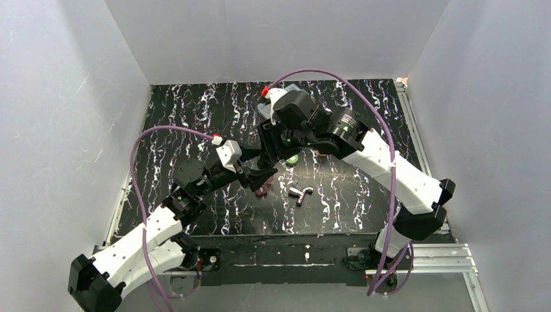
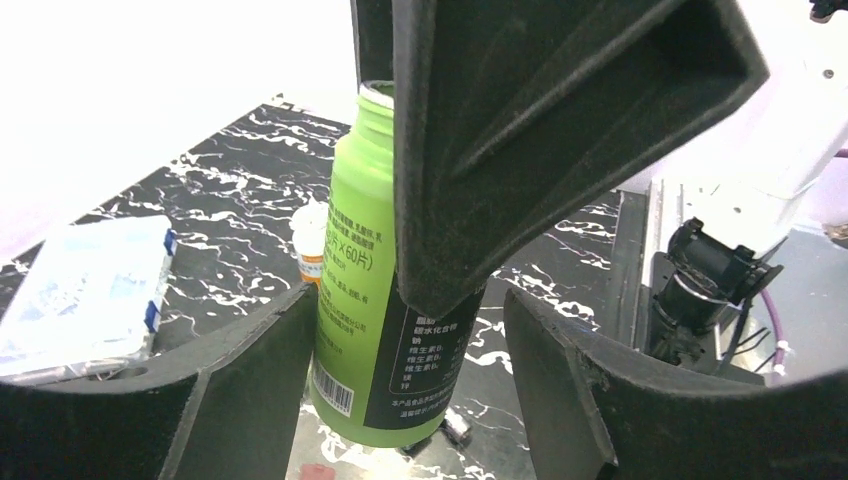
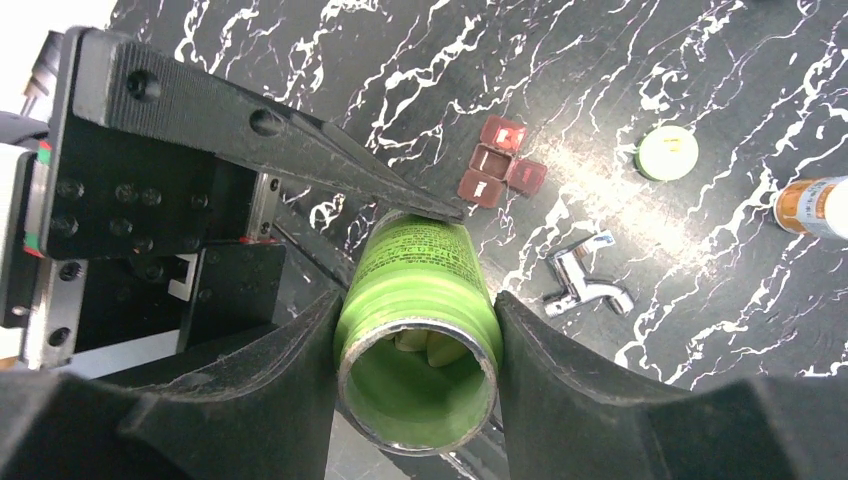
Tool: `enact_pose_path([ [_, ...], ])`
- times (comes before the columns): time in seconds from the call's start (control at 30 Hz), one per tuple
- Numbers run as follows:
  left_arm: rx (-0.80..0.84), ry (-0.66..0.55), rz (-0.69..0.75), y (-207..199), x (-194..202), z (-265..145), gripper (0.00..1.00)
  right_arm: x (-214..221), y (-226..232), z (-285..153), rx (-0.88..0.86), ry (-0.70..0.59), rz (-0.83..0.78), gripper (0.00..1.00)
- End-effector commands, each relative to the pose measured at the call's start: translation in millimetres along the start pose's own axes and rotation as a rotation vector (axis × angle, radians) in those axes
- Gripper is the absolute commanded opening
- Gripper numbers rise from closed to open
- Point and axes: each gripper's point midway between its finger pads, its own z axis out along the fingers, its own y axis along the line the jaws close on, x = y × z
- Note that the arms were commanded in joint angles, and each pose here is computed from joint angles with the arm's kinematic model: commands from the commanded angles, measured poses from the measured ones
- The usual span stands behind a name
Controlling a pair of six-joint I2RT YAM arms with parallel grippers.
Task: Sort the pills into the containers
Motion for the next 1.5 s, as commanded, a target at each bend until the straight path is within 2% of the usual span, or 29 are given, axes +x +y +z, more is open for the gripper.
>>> enact_pose_path([
  [0.0,0.016,-0.059,0.099,1,-23,6,0.64,-30,5,-16,0.006,-0.105,0.078,0.12],
  [0.1,-0.026,-0.089,0.135,7,-28,5,0.60,-28,12,-12,-0.015,-0.072,0.113,0.11],
  [0.37,-0.061,-0.078,0.210,10,-29,8,0.46,-28,13,-8,-0.005,-0.062,0.157,0.11],
  [0.47,-0.065,-0.073,0.219,10,-27,9,0.34,-26,13,-7,-0.008,-0.060,0.165,0.12],
  [0.53,-0.071,-0.050,0.236,11,-24,12,0.20,-25,12,-5,-0.005,-0.061,0.170,0.14],
  [0.6,-0.069,-0.020,0.249,11,-18,14,0.05,-24,12,-5,-0.008,-0.064,0.171,0.27],
  [0.63,-0.068,-0.020,0.253,11,-17,15,0.00,-23,13,-5,-0.013,-0.066,0.172,0.38],
  [0.73,-0.077,-0.055,0.267,10,-20,13,0.00,-24,13,-8,-0.026,-0.086,0.170,0.79],
  [0.8,-0.075,-0.052,0.285,10,-17,12,0.00,-28,13,-12,-0.035,-0.103,0.173,0.96],
  [0.97,-0.082,-0.035,0.329,8,-6,5,0.00,-39,9,-26,-0.089,-0.148,0.213,0.98],
  [1.13,-0.141,0.043,0.328,17,12,-11,0.00,-48,-12,-42,-0.121,-0.211,0.304,0.98],
  [1.3,-0.286,0.241,0.218,32,40,-47,0.00,-39,-44,-36,-0.128,-0.200,0.404,0.98],
  [1.47,-0.427,0.374,0.089,40,62,-84,0.00,-10,-73,1,-0.048,-0.142,0.411,0.98],
])
